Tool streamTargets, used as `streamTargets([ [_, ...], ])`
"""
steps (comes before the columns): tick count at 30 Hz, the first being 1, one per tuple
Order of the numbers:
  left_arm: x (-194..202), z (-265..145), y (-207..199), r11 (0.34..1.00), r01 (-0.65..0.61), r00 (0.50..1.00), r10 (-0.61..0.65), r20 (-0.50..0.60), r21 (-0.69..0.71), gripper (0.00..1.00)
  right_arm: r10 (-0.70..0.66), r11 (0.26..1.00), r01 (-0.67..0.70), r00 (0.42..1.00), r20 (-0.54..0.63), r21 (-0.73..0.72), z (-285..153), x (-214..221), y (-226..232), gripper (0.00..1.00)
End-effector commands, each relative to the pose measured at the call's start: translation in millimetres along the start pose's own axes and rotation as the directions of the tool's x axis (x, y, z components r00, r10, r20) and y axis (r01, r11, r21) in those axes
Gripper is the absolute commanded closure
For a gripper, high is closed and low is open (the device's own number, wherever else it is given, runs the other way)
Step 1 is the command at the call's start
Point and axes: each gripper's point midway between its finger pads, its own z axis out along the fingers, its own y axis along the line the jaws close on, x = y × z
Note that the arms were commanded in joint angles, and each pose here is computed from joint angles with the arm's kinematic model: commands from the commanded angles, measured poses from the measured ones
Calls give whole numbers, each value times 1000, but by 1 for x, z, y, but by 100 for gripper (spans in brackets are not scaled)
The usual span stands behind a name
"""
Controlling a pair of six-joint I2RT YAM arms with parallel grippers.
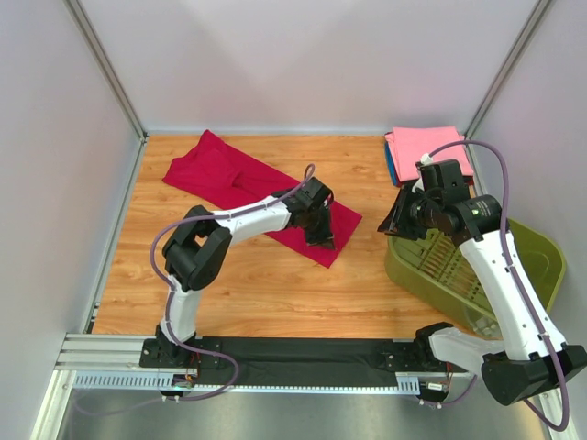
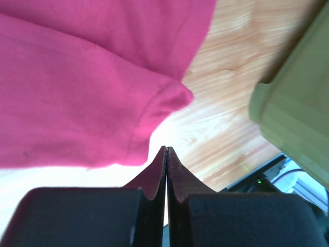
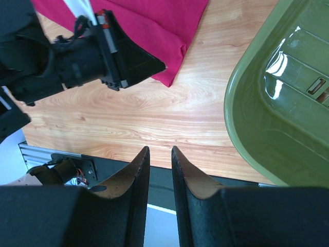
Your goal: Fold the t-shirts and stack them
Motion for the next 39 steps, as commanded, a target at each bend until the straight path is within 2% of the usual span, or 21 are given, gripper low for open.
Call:
streamTargets([
  [1,-22,-34,-15,1000,3,996,-6,87,29,100,10,1000,-9,999,39,-19,-7,-7,6,75],
  [5,-13,-22,0,996,71,996,-74,52,50,100,10,1000,-9,999,40,-18,-8,-8,7,75],
  [9,-6,-10,6,996,75,997,-76,11,45,100,-4,1000,4,999,40,1,-11,-6,2,74],
  [15,4,4,21,996,84,996,-84,-25,11,100,-2,1000,2,999,36,1,-9,-5,2,74],
  [21,39,8,45,993,91,990,-99,-99,-82,100,5,1000,-5,999,36,-7,-6,-8,5,74],
  [26,64,-2,66,987,120,984,-133,-118,-108,100,9,1000,-9,999,32,-16,-1,-9,6,74],
  [30,90,-10,98,969,130,972,-167,-168,-210,100,12,1000,-12,1000,20,-17,3,-8,6,73],
  [33,104,-26,118,950,125,969,-179,-170,-287,100,13,1000,-13,1000,15,-13,6,-4,3,72],
  [35,110,-41,119,949,128,971,-179,-158,-287,100,7,1000,-7,1000,-1,-22,9,0,3,70],
  [39,142,-71,147,931,147,964,-211,-163,-334,100,-34,999,35,996,-80,11,22,18,-4,69],
])
